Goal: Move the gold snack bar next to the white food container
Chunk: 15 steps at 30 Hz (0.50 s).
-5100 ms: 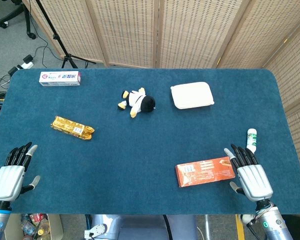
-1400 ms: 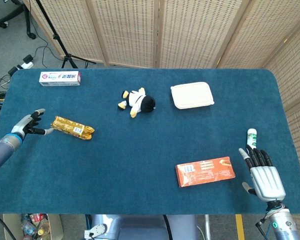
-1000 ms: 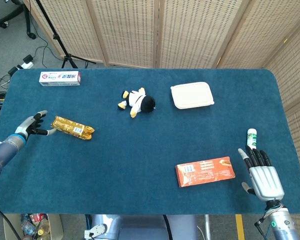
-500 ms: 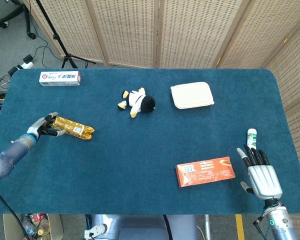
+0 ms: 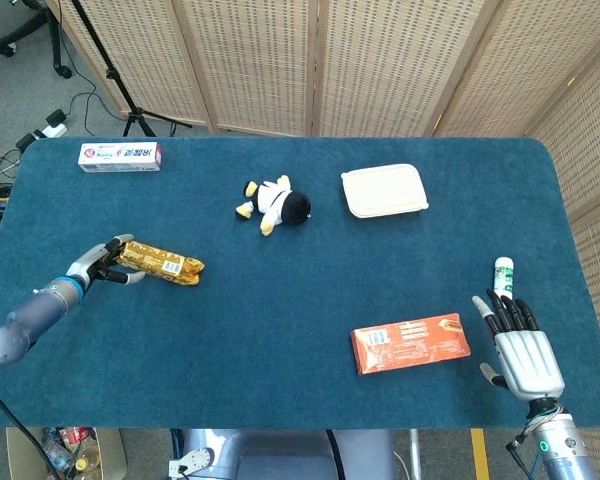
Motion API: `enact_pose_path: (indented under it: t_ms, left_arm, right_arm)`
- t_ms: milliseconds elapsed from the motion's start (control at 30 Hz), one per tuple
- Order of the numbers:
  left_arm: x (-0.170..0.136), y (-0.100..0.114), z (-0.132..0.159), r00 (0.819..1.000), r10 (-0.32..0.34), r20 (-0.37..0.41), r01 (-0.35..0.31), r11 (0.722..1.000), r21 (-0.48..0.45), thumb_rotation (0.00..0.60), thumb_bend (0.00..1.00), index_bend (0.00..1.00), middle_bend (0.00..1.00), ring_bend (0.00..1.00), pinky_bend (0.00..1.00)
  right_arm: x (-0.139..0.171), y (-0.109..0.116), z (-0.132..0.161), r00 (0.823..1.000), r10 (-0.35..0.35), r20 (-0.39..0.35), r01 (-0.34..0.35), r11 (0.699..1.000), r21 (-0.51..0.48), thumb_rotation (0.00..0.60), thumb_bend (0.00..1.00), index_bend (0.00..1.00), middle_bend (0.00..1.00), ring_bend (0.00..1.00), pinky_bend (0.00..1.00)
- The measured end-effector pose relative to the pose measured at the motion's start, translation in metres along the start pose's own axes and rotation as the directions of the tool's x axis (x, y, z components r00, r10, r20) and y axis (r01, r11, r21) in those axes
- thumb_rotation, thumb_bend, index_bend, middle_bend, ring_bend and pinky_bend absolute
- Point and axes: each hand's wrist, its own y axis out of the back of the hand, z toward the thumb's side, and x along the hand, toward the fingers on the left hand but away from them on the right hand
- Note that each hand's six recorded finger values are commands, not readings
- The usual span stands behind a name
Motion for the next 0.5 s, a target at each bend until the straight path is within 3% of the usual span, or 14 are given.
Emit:
enact_pose_path:
  t_ms: [500]
  left_arm:
    - [-0.012,-0.012,-0.009,0.998,-0.037,-0.041,0.038,0.999,0.029,0.6,0.3,0.0,0.0,0.0,0.0]
  right_arm:
    - [0.002,0.006,0.001,1.0,-0.017,-0.007,0.017,1.0,-0.012,0.6,0.23,0.02,0.0,0.0,0.06]
